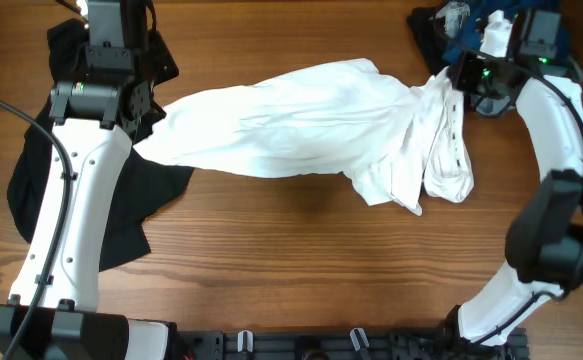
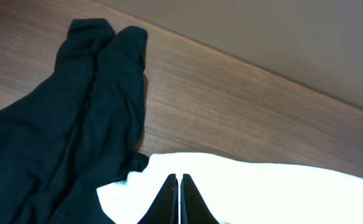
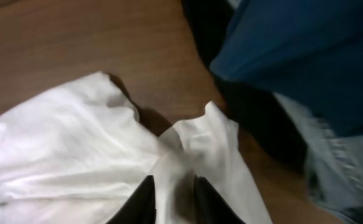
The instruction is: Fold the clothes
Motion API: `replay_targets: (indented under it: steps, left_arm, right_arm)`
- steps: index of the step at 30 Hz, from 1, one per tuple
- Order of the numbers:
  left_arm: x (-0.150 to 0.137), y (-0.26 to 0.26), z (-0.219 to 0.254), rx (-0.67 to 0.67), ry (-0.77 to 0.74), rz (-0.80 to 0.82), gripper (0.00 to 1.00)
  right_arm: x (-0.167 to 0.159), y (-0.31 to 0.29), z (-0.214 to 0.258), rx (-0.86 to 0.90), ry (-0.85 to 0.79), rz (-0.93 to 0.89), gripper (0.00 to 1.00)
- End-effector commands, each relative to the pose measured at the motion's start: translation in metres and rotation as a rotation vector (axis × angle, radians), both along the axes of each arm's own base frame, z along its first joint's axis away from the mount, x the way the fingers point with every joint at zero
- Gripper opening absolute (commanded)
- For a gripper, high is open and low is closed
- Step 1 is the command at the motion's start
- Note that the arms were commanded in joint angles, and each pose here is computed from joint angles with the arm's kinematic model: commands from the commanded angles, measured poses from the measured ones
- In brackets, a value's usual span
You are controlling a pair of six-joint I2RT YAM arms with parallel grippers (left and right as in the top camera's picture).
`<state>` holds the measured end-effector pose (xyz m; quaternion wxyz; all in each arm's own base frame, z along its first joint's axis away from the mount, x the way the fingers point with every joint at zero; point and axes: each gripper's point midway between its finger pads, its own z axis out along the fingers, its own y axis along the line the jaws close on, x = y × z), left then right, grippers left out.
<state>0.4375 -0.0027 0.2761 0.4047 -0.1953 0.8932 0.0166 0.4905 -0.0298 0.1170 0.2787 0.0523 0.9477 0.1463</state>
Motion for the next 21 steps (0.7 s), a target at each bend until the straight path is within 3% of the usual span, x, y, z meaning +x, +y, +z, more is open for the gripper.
replay_targets:
  steps: [1, 3, 4, 6, 8, 11, 16, 21]
  left_arm:
    - [0.000, 0.005, 0.002, 0.020, -0.001, 0.009, 0.04]
    - [0.002, -0.002, -0.001, -0.006, 0.006, -0.018, 0.04]
    - [0.002, -0.007, -0.006, -0.026, 0.021, -0.039, 0.04]
    - [-0.001, -0.015, -0.021, -0.059, 0.081, -0.075, 0.08]
    - [-0.007, -0.020, -0.041, -0.075, 0.159, -0.091, 0.34]
    - [-0.019, -0.019, -0.081, -0.070, 0.320, -0.088, 0.60]
    - [-0.039, -0.002, -0.148, -0.045, 0.588, -0.035, 0.68]
    - [-0.045, 0.027, -0.194, -0.062, 0.723, 0.035, 0.72]
  right_arm:
    - [-0.011, 0.017, 0.023, 0.052, -0.018, 0.091, 0.52]
    - [-0.023, 0.019, 0.036, 0.056, 0.001, 0.090, 0.77]
    - [-0.037, 0.022, 0.047, 0.067, 0.027, 0.092, 1.00]
    - [-0.057, 0.030, 0.057, 0.086, 0.068, 0.101, 1.00]
    - [-0.074, 0.037, 0.061, 0.095, 0.116, 0.110, 1.00]
    - [-0.086, 0.047, 0.058, 0.105, 0.165, 0.128, 1.00]
    - [-0.080, 0.067, 0.058, 0.095, 0.139, 0.179, 1.00]
    - [-0.076, 0.080, 0.058, 0.080, 0.122, 0.213, 1.00]
